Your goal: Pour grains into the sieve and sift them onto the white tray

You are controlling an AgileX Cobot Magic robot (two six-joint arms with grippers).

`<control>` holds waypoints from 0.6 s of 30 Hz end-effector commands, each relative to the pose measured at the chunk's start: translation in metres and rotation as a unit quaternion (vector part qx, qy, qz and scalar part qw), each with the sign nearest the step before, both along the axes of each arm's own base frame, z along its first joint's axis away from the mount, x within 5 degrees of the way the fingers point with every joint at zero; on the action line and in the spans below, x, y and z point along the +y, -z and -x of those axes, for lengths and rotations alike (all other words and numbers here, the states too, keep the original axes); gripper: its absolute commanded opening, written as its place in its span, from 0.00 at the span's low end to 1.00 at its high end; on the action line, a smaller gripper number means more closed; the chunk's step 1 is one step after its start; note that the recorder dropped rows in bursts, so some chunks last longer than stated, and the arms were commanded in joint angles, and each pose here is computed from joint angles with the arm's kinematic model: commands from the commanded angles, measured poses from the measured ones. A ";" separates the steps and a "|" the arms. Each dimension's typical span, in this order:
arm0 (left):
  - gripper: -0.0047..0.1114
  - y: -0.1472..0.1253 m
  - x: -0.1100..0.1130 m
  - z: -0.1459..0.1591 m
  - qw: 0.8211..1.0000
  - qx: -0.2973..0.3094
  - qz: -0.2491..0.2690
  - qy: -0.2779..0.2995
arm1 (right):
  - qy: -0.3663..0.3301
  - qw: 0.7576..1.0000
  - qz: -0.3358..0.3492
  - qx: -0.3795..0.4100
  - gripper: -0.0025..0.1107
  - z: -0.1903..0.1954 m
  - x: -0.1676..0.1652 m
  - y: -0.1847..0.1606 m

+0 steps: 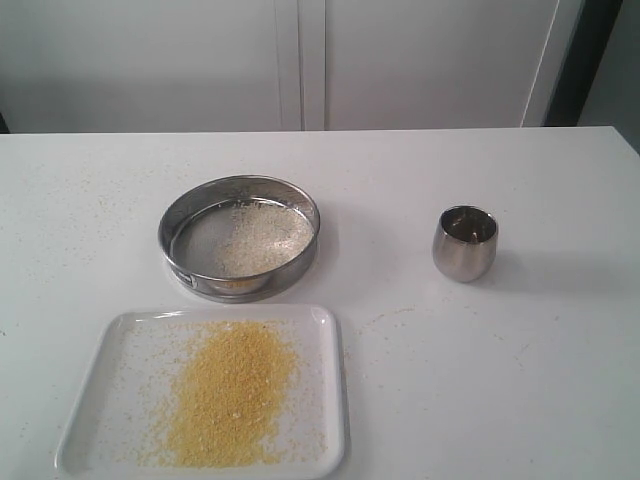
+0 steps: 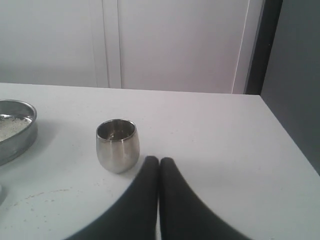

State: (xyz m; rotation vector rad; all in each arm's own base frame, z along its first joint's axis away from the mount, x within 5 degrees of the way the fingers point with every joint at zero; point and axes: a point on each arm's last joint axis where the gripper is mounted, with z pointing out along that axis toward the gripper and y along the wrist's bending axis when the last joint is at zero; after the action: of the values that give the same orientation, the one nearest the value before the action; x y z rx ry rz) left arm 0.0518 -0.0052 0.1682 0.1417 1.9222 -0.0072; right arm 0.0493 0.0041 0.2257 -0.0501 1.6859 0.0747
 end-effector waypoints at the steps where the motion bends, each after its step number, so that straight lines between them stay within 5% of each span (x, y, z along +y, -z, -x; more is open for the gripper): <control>1: 0.04 0.002 0.000 0.000 1.000 0.003 0.005 -0.001 | 0.003 1.000 0.005 0.001 0.02 -0.003 0.000 0.013; 18: 0.04 0.002 0.000 0.000 1.000 0.003 0.005 -0.001 | 0.003 1.000 0.012 0.028 0.02 -0.006 0.000 0.036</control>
State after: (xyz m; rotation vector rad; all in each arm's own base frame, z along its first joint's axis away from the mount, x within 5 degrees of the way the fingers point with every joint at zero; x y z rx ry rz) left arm 0.0518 -0.0052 0.1682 0.1417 1.9222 -0.0072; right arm 0.0553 0.0044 0.1913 -0.0525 1.7425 0.0704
